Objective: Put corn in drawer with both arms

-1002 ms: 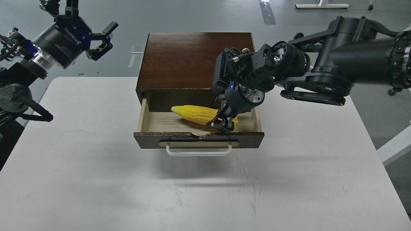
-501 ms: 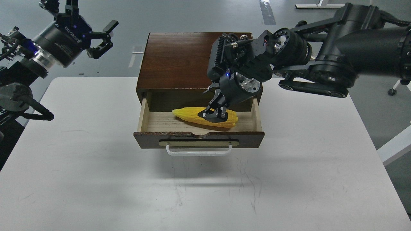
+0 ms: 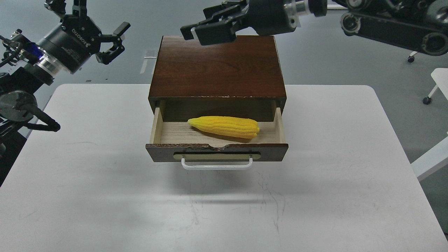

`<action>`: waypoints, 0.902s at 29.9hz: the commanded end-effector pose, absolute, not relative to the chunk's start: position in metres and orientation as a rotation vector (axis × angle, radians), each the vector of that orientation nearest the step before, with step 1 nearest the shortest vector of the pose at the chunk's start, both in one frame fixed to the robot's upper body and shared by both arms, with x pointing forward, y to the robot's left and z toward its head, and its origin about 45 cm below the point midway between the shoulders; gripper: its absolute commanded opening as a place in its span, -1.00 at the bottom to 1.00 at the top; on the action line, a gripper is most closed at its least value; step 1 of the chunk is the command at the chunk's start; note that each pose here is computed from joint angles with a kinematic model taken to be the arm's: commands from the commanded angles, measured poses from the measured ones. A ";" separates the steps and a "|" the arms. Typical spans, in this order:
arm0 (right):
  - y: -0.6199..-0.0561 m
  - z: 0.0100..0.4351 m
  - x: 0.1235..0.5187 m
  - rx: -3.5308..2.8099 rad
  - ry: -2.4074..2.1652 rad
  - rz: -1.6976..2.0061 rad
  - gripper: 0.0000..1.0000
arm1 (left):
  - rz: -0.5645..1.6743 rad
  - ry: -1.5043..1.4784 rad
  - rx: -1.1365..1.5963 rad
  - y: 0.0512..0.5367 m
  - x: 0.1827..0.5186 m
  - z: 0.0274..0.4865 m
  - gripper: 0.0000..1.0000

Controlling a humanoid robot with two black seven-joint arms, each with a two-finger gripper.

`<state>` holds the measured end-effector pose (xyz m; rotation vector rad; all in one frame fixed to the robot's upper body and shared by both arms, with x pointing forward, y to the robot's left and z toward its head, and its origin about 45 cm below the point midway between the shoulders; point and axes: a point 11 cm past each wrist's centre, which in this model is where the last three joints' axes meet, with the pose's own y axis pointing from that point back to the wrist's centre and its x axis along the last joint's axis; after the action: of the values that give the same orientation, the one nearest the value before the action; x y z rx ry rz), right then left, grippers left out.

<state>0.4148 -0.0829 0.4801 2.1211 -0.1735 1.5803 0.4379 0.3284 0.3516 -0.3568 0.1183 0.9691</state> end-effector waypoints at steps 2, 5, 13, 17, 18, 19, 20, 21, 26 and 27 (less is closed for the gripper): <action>-0.145 0.502 0.434 2.422 -0.626 1.347 0.88 | 0.963 0.124 -0.360 0.325 0.438 0.350 0.97; -0.187 0.493 0.444 2.543 -0.867 1.172 0.90 | 0.959 0.126 -0.362 0.323 0.438 0.350 0.97; -0.288 0.412 0.456 2.739 -1.537 0.503 0.92 | 0.953 0.134 -0.364 0.320 0.438 0.347 0.97; -0.323 0.364 0.455 2.713 -1.867 0.122 0.94 | 0.957 0.151 -0.358 0.320 0.436 0.339 0.97; -0.326 0.357 0.455 2.706 -1.901 0.071 0.94 | 0.959 0.153 -0.357 0.321 0.436 0.338 0.97; -0.329 0.350 0.454 2.698 -1.937 0.016 0.94 | 0.959 0.155 -0.356 0.321 0.436 0.337 0.97; -0.333 0.339 0.453 2.681 -1.988 -0.060 0.95 | 0.960 0.155 -0.358 0.321 0.436 0.337 0.97; -0.335 0.332 0.452 2.667 -2.011 -0.096 0.96 | 0.962 0.157 -0.358 0.321 0.436 0.336 0.97; -0.338 0.279 0.442 2.581 -2.082 -0.285 1.00 | 0.958 0.173 -0.365 0.318 0.435 0.331 0.97; -0.339 0.274 0.441 2.572 -2.092 -0.301 1.00 | 0.959 0.172 -0.368 0.318 0.435 0.331 0.97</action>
<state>0.4460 -0.3369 0.2978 2.6122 -2.0595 -0.2241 0.4353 0.3193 0.3340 -0.3629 0.1642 0.9593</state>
